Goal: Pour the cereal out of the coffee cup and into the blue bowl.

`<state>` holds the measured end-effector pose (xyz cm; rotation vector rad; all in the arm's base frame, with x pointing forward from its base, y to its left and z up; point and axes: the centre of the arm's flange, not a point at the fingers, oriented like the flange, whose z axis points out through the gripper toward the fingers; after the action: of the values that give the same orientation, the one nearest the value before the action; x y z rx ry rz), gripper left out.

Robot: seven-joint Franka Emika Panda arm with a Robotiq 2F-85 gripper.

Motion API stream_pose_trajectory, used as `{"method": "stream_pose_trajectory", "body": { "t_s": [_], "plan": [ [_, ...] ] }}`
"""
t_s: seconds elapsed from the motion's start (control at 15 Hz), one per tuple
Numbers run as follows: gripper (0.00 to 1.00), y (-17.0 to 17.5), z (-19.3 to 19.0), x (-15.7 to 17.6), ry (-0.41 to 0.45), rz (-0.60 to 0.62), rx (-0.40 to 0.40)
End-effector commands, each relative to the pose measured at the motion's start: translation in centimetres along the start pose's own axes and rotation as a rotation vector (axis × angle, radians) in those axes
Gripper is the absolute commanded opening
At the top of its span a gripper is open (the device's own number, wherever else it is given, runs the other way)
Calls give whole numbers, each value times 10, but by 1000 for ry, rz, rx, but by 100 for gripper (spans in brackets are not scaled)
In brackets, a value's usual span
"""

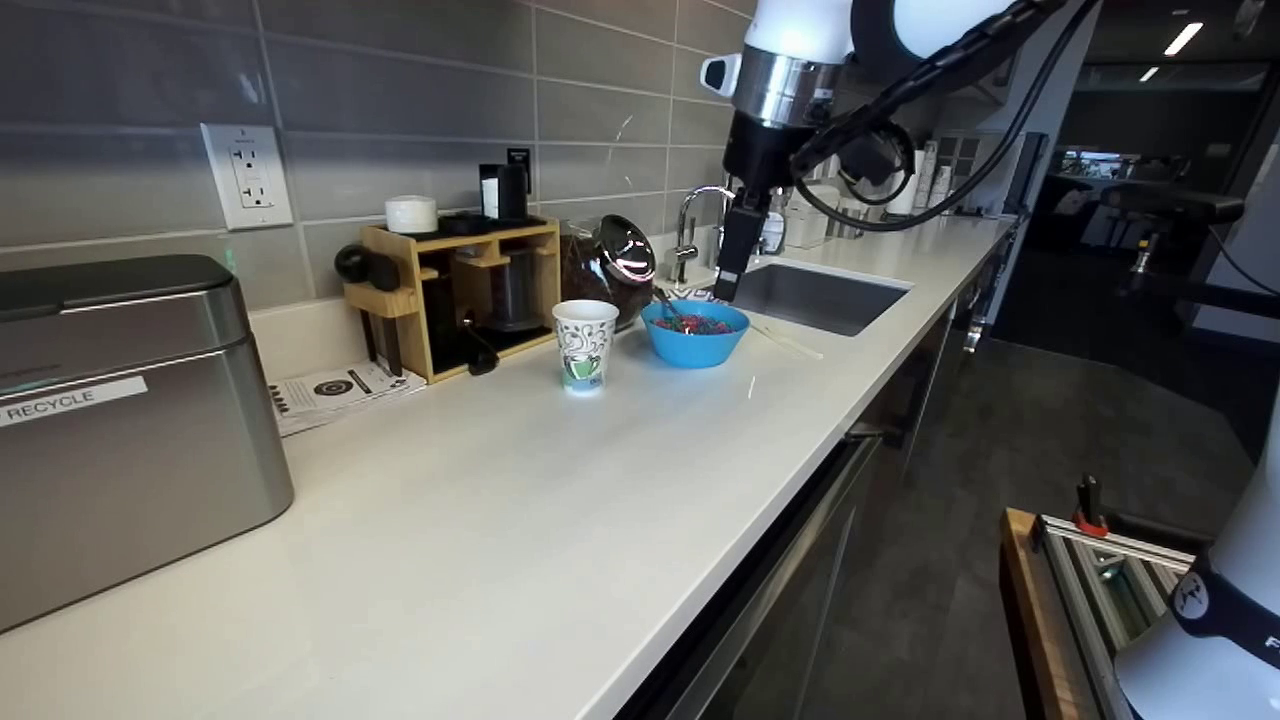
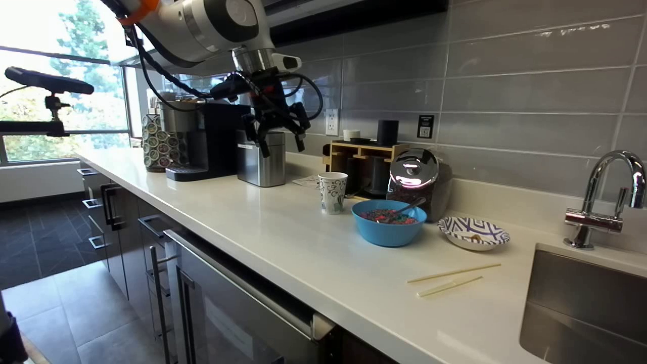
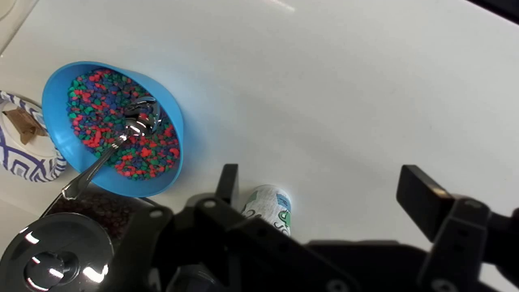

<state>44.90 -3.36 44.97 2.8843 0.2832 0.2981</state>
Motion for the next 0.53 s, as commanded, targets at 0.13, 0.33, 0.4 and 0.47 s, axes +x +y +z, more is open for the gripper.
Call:
{"method": "stream_pose_trajectory", "body": {
  "t_s": [0.13,0.33,0.4,0.47],
  "plan": [
    [100,0,0,0,0,0,0],
    [100,-8,3,22,3,195,13],
    [100,-12,3,30,2,248,16],
    [100,-17,5,41,9,301,15]
  ]
}}
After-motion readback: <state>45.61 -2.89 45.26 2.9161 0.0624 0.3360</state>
